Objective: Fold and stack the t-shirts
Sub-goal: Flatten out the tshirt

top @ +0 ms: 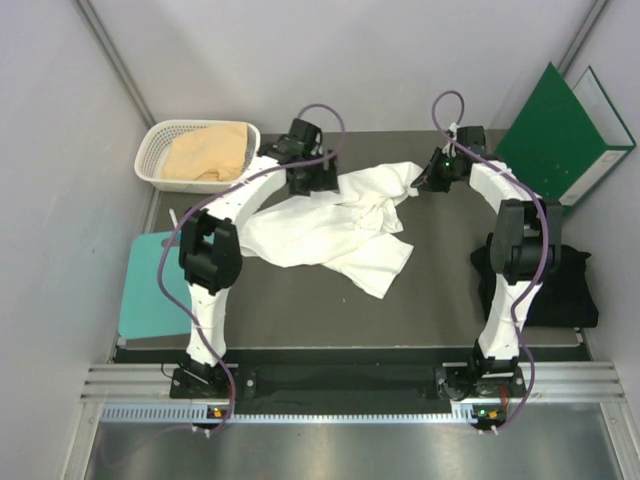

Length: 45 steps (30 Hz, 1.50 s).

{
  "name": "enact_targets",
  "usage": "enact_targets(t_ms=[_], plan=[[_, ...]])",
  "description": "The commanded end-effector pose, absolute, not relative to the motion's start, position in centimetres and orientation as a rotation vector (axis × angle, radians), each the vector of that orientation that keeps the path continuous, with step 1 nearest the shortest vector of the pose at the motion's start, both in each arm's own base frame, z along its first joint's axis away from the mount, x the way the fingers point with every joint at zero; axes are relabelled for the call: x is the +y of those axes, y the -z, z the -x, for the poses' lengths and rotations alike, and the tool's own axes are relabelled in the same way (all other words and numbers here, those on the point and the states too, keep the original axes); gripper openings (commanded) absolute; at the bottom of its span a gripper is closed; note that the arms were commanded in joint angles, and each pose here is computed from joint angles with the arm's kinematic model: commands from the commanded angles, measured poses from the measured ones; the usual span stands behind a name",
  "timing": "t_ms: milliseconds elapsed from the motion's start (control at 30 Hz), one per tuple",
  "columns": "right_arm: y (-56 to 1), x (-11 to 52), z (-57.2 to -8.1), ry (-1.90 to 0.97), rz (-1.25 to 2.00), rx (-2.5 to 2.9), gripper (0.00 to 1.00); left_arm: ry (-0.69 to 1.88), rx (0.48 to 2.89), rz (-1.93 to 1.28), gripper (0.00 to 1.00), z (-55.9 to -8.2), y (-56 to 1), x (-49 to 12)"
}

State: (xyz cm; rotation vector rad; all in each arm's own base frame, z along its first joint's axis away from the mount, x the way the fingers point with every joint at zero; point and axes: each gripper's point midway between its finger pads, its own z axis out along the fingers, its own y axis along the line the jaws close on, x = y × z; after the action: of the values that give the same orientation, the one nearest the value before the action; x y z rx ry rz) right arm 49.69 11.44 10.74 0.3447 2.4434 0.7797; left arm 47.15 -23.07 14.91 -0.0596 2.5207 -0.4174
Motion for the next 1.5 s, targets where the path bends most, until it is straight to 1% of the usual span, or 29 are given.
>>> enact_targets(t_ms=[0, 167, 267, 333, 367, 433, 500, 533, 633, 667, 767, 967, 1067, 1233, 1267, 1467], plan=[[-12.4, 11.8, -51.4, -0.804, -0.31, 2.375, 0.0, 0.567, 2.575, -0.244, 0.85, -44.6, -12.7, -28.6], [-11.4, 12.0, -51.2, -0.815, -0.327, 2.396, 0.0, 0.547, 2.636, -0.387, 0.86, -42.1, -10.4, -30.5], [-10.8, 12.0, -51.0, -0.818, -0.332, 2.407, 0.0, 0.546, 2.653, -0.435, 0.84, -41.0, -9.6, -31.4], [-10.4, 12.0, -50.8, -0.818, -0.334, 2.416, 0.01, 0.549, 2.67, -0.467, 0.78, -40.3, -9.0, -32.0], [-10.2, 12.1, -50.7, -0.823, -0.335, 2.421, 0.01, 0.546, 2.677, -0.482, 0.73, -40.0, -8.7, -32.2], [-9.7, 12.1, -50.5, -0.825, -0.338, 2.43, 0.01, 0.543, 2.691, -0.508, 0.42, -39.5, -8.3, -32.5], [-9.2, 12.1, -50.5, -0.828, -0.346, 2.438, 0.01, 0.537, 2.71, -0.498, 0.05, -39.2, -8.3, -32.3], [-9.2, 12.2, -50.4, -0.83, -0.347, 2.439, 0.01, 0.519, 2.711, -0.493, 0.0, -39.2, -8.4, -32.1], [-9.4, 12.2, -50.5, -0.836, -0.346, 2.434, 0.01, 0.432, 2.686, -0.447, 0.0, -39.5, -9.3, -30.7], [-9.6, 12.2, -50.5, -0.837, -0.342, 2.431, 0.01, 0.387, 2.668, -0.406, 0.0, -40.3, -9.8, -29.7], [-10.2, 12.1, -50.8, -0.832, -0.324, 2.42, 0.0, 0.353, 2.618, -0.287, 0.0, -41.5, -12.2, -27.6], [-12.8, 11.7, -50.6, -0.809, -0.282, 2.386, 0.0, 0.215, 2.408, 0.081, 0.0, -46.0, -19.4, -18.6], [-14.0, 11.2, -50.2, -0.802, -0.277, 2.366, 0.0, 0.136, 2.304, 0.234, 0.0, -46.7, -21.8, -14.1], [-16.0, 10.5, -49.5, -0.819, -0.278, 2.333, 0.0, -0.013, 2.222, 0.368, 0.0, -45.5, -23.8, -8.5], [-16.2, 8.9, -49.6, -0.806, -0.31, 2.32, 0.0, -0.031, 2.211, 0.397, 0.0, -45.4, -24.2, -7.6], [-20.4, 7.6, -49.5, -0.786, -0.298, 2.243, 0.0, -0.042, 2.007, 0.474, 0.0, -45.4, -31.2, -4.9]])
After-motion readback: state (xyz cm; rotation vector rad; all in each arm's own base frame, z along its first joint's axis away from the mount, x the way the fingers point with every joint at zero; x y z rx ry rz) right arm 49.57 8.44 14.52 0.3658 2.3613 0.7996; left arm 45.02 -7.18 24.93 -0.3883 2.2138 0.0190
